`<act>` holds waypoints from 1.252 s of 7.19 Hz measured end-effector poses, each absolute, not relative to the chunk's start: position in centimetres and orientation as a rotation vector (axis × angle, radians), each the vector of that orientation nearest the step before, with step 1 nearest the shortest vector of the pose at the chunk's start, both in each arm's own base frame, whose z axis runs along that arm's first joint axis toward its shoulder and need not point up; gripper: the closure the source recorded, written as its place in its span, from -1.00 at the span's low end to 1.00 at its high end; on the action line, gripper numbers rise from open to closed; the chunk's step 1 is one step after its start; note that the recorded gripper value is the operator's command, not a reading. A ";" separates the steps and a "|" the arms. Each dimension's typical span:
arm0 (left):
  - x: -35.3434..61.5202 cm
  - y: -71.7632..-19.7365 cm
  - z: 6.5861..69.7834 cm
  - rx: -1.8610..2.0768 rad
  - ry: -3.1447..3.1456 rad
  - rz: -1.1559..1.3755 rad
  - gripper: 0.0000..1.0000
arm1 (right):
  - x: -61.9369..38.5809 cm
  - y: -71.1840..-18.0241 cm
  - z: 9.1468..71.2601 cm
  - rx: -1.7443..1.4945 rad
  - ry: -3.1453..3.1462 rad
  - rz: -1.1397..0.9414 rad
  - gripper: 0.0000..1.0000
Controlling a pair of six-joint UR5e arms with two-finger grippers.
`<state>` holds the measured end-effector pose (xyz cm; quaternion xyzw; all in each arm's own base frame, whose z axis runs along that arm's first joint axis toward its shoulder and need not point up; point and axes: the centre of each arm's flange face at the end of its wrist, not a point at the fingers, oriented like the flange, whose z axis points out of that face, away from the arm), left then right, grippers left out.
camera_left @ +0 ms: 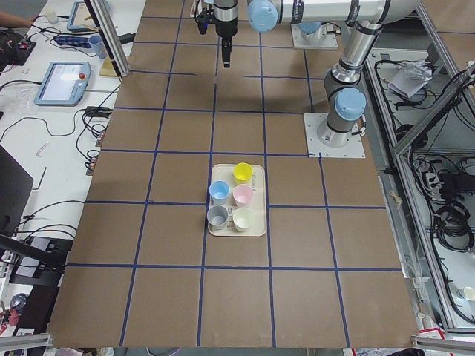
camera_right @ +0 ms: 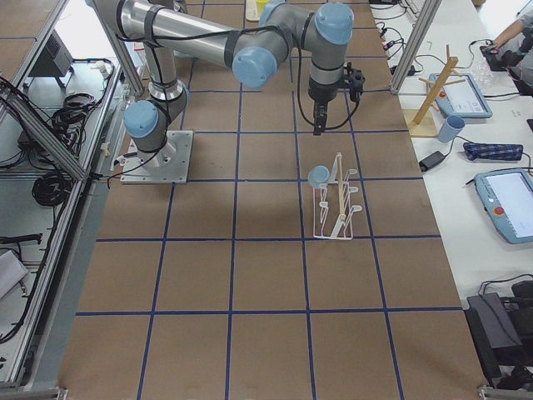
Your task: Transfer IKEA cup to right arm and place on rack
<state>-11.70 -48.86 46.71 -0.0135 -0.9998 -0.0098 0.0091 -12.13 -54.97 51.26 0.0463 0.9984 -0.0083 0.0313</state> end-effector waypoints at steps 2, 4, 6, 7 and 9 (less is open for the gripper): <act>-11.6 -48.8 46.7 -0.044 -3.129 -0.033 -1.00 | -7.3 -53.4 52.2 0.106 3.068 0.048 -1.00; -11.4 -48.8 46.7 -0.040 -3.129 -0.044 -1.00 | 2.4 -53.1 52.7 -0.005 3.091 0.078 -1.00; -11.4 -48.7 46.7 -0.037 -3.129 -0.050 -1.00 | 12.8 -52.3 52.5 0.012 3.127 0.072 -1.00; -11.3 -48.7 46.7 -0.037 -3.129 -0.051 -1.00 | 15.5 -52.2 52.1 0.009 3.138 0.046 -1.00; -11.3 -48.7 46.6 -0.037 -3.131 -0.052 -1.00 | 17.2 -52.3 51.6 -0.005 3.137 0.014 -1.00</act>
